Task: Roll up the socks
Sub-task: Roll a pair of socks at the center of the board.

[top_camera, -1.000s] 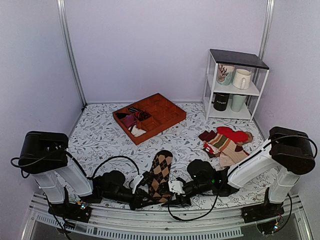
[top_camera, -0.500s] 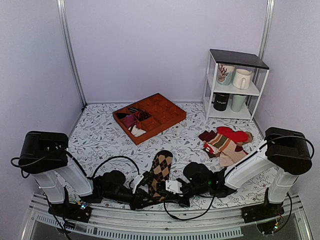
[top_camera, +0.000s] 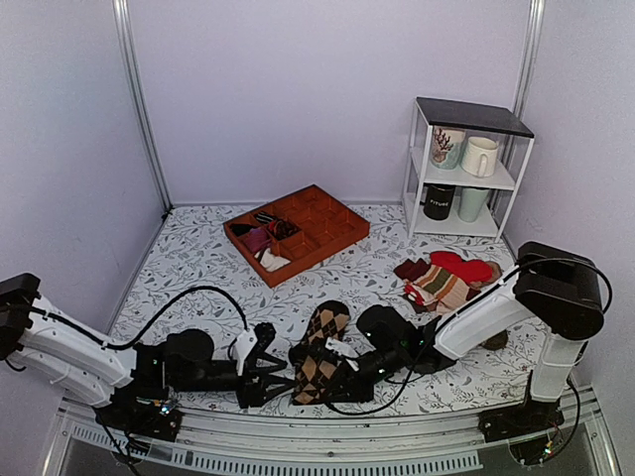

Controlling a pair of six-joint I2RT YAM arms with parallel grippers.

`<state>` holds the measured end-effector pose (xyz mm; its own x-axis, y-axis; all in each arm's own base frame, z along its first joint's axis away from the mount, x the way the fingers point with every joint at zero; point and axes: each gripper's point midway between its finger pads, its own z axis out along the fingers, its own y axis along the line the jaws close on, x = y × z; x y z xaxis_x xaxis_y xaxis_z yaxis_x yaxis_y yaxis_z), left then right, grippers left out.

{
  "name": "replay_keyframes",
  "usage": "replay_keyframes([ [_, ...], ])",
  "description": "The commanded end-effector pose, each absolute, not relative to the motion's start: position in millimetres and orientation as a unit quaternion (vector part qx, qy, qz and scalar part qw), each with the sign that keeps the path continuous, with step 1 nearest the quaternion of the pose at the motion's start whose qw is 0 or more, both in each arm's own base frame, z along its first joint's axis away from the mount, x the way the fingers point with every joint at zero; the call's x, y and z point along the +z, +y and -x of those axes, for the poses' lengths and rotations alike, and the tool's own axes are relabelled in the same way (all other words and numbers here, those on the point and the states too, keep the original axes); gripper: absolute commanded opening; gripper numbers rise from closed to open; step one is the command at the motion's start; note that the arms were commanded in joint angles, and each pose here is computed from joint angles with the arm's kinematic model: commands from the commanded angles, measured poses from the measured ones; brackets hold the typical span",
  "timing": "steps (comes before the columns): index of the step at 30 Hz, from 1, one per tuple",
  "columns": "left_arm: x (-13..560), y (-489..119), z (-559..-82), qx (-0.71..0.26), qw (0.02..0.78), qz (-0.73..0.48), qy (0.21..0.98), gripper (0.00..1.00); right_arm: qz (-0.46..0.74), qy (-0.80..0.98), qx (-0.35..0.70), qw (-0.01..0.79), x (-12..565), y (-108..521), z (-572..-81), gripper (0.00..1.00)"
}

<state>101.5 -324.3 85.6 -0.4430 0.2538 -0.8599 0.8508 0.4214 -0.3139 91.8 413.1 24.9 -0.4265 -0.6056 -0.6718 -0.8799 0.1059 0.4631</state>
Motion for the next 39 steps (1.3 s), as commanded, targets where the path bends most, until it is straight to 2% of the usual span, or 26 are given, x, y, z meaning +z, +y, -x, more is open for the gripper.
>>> replay_keyframes([
  [1,93.7,-312.2,-101.0,-0.336,0.463,-0.433,0.697,0.51,0.414,0.783,0.464,0.018,-0.5,399.1,-78.6,0.14],
  [8,71.4,-326.9,-81.8,-0.351,0.428,-0.490,0.673,0.50,0.353,0.807,0.472,-0.034,-17.1,397.5,-79.9,0.14],
  [25,40.7,-360.2,-68.4,-0.349,0.376,-0.541,0.666,0.47,0.326,0.819,0.469,-0.050,-20.0,390.1,-86.0,0.14],
  [31,20.7,-359.1,-69.9,-0.331,0.352,-0.540,0.689,0.35,0.325,0.821,0.467,-0.052,-22.1,389.3,-85.5,0.14],
  [39,15.0,-349.4,-71.6,-0.331,0.343,-0.517,0.710,0.00,0.327,0.818,0.471,-0.056,-21.5,390.0,-84.6,0.15],
])
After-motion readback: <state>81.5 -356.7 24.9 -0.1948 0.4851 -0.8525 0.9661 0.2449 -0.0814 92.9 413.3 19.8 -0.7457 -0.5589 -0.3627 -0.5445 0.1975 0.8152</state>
